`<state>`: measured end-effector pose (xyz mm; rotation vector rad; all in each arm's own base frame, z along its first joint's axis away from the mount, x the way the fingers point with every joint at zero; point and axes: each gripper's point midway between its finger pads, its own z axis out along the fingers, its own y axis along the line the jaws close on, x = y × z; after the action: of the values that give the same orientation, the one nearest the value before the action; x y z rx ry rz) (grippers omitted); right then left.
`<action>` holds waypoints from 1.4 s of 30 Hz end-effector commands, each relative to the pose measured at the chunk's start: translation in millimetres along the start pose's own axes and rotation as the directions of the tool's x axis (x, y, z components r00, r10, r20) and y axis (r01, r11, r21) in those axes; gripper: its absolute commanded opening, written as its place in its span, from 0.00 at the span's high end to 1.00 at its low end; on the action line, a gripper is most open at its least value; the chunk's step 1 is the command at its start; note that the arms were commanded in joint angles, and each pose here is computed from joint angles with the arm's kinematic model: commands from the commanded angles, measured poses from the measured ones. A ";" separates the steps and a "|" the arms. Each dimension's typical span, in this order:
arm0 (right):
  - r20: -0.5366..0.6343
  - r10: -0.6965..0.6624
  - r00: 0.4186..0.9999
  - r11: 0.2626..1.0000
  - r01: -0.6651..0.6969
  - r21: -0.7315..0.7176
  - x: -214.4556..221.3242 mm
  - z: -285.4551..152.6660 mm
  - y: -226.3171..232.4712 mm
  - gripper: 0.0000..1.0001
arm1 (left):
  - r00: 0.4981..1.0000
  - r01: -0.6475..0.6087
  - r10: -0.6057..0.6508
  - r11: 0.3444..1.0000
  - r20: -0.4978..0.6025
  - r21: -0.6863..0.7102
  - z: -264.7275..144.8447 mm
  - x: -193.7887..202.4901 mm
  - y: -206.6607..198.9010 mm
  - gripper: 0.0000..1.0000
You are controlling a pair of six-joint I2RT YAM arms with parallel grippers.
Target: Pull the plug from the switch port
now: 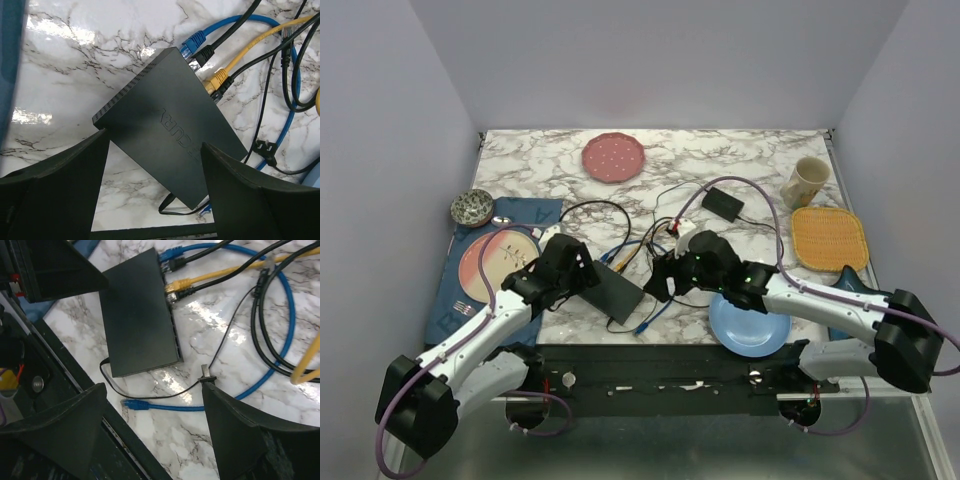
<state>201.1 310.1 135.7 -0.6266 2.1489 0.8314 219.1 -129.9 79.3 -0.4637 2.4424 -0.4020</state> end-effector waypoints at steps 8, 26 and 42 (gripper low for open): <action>-0.084 -0.091 0.992 0.995 0.087 -0.048 22.6 33.6 35.6 0.28 | 1.000 0.008 -0.009 1.000 -0.027 -0.006 -0.7 13.2 7.0 0.23; -0.220 0.011 0.975 1.000 -0.010 0.008 75.9 52.5 40.4 0.57 | 0.990 0.143 -0.142 0.981 0.020 -0.131 25.9 -20.1 27.7 0.24; -0.266 0.153 0.952 0.988 -0.144 0.050 90.4 80.0 33.7 0.20 | 0.988 0.133 -0.135 0.991 -0.077 -0.030 47.8 -4.2 11.1 0.24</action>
<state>149.2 360.4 37.3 -0.6488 2.4717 0.7910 251.2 -116.9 45.6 -0.6544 2.4898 -0.3808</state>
